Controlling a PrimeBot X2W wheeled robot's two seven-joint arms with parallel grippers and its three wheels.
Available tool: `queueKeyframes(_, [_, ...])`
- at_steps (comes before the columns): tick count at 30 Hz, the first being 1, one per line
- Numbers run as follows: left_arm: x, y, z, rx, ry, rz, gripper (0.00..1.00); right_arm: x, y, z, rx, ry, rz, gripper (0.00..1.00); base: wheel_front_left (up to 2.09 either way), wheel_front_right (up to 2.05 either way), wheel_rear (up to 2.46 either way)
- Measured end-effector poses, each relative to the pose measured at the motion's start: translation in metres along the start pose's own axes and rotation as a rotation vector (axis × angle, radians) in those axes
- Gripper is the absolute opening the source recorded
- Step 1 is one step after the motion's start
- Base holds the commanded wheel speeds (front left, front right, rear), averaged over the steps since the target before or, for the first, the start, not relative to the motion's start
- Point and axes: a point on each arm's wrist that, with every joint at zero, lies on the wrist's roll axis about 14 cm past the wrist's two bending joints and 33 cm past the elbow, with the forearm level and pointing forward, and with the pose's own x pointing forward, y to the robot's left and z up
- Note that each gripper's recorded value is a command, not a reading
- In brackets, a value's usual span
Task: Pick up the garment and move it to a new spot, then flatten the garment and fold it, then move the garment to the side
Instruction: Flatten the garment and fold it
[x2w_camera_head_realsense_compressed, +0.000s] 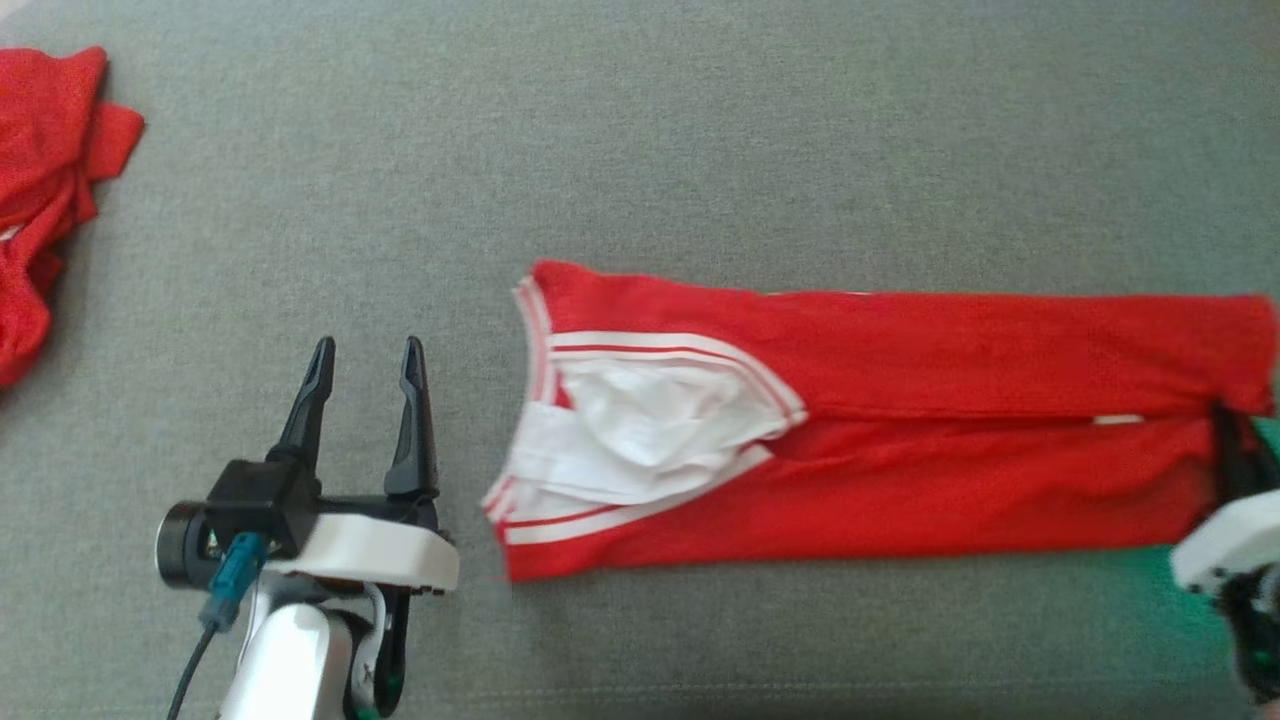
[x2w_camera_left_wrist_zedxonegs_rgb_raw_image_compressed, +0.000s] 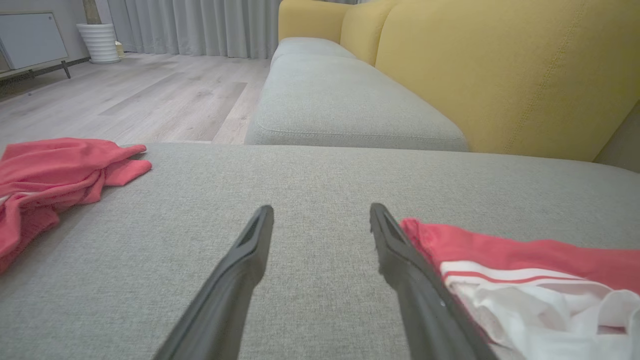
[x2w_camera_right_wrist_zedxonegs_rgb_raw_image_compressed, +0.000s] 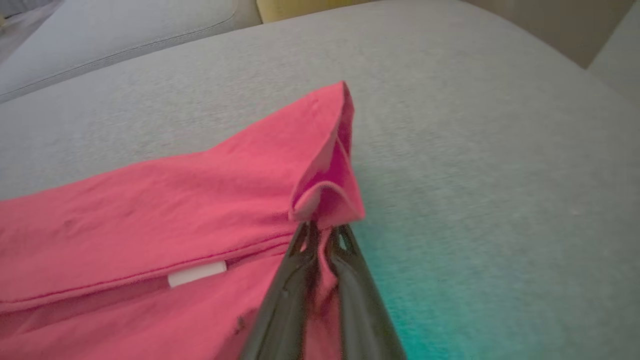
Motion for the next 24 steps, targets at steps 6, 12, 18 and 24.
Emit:
queueKeyframes(6, [0.0,-0.003,0.004,-0.007,-0.012,-0.007,1.0,-0.007,-0.007,0.027,-0.008,-0.067,-0.012,0.0,0.0,0.0,0.0])
queueKeyframes(12, [-0.001,-0.005,0.009,-0.001,-0.028,-0.015,1.0,-0.023,0.114,0.083,-0.064,-0.183,0.294,0.0,0.0,0.0,0.0])
queueKeyframes(18, [-0.005,-0.001,0.01,0.009,-0.029,-0.007,1.0,-0.047,0.229,0.069,-0.071,-0.141,0.616,0.0,0.0,0.0,0.0])
queueKeyframes(24, [-0.012,0.007,0.009,0.011,-0.02,0.014,1.0,-0.066,0.299,0.021,0.021,-0.018,0.859,0.0,0.0,0.0,0.0])
